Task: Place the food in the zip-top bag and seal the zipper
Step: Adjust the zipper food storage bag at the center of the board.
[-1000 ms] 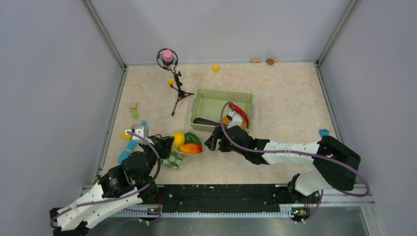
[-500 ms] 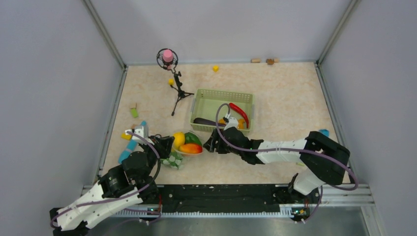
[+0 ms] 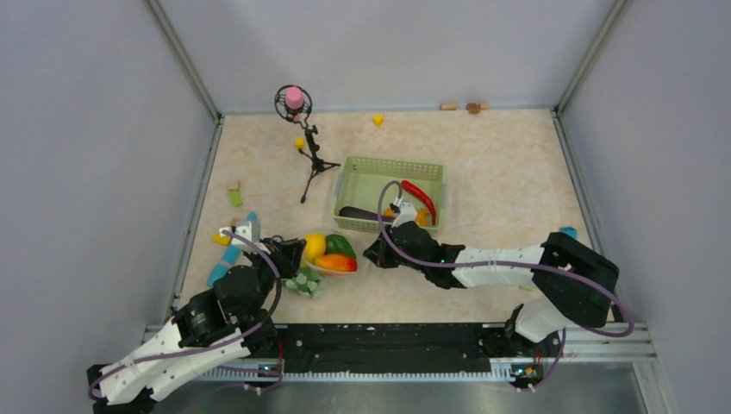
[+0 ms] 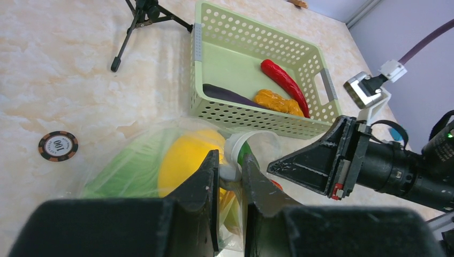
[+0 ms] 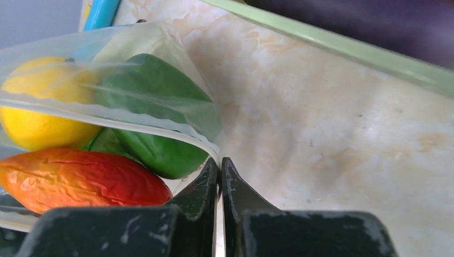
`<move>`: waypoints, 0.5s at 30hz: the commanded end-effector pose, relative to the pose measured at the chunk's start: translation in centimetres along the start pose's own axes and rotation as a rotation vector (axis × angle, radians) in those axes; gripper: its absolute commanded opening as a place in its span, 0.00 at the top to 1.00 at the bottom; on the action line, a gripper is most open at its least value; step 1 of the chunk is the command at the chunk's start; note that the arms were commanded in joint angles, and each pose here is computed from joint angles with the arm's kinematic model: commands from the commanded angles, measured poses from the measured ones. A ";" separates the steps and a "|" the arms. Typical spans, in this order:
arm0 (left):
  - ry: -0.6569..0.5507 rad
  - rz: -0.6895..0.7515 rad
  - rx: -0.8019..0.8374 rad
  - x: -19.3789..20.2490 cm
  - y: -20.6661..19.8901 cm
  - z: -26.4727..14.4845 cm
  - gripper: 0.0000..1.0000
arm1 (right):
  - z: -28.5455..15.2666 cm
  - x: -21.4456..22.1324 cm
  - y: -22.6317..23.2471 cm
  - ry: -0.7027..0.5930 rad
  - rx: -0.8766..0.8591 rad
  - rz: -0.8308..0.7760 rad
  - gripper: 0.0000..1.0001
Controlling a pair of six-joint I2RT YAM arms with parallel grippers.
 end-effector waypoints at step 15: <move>-0.058 -0.171 0.110 -9.1 -5.2 -1.3 1.00 | -10.7 -9.4 14.0 -0.044 -0.178 -0.492 1.00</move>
Point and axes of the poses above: each gripper's point midway between its finger pads, its own z axis out along the fingers, its own y axis along the line the jaws close on, x = y × z, the point moved 1 cm from there along -z, back along the fingers, and after that the axes turned 9 degrees about z, right-handed, at the moved point
